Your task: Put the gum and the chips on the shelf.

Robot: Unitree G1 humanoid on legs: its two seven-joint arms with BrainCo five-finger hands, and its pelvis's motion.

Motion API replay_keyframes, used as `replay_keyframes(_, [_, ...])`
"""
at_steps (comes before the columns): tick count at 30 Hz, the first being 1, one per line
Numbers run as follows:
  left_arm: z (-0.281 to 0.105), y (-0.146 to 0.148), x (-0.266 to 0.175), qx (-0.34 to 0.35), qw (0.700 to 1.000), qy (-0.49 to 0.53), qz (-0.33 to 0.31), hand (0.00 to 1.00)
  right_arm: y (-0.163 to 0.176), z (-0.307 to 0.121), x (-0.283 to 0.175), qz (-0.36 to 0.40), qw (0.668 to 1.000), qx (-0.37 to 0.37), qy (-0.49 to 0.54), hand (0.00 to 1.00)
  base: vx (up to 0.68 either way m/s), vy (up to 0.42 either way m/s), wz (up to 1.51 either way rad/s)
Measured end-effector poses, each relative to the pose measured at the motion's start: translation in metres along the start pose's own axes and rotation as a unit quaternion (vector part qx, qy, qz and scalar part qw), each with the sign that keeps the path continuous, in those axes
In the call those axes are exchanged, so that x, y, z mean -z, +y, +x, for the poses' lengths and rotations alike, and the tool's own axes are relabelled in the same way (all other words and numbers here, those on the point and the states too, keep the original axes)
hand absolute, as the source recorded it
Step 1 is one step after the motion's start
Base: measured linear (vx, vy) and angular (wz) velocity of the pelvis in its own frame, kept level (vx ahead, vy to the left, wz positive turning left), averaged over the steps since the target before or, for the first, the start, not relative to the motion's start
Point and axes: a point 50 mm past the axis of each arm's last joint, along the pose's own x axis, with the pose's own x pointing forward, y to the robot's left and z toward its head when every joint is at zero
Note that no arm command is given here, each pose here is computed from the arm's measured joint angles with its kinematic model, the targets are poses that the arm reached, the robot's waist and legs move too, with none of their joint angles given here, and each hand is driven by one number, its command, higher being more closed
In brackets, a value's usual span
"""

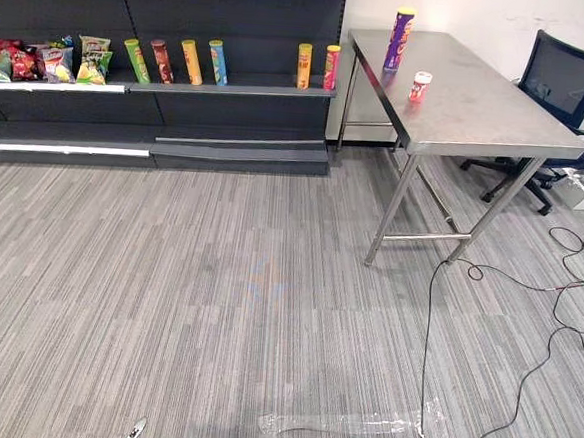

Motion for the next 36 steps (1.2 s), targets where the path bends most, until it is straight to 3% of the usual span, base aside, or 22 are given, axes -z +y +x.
replay_keyframes(30, [0.001, -0.001, -0.002, -0.008, 1.000, 0.005, 0.002, 0.00, 0.005, 0.003, -0.005, 0.026, 1.000, 0.000, -0.003, 0.00, -0.02, -0.008, 0.00])
replay_keyframes(36, [0.001, 0.000, -0.002, -0.012, 1.000, 0.006, 0.003, 0.00, 0.008, 0.002, -0.012, -0.010, 0.999, -0.007, -0.047, 0.00, -0.03, -0.009, -0.07])
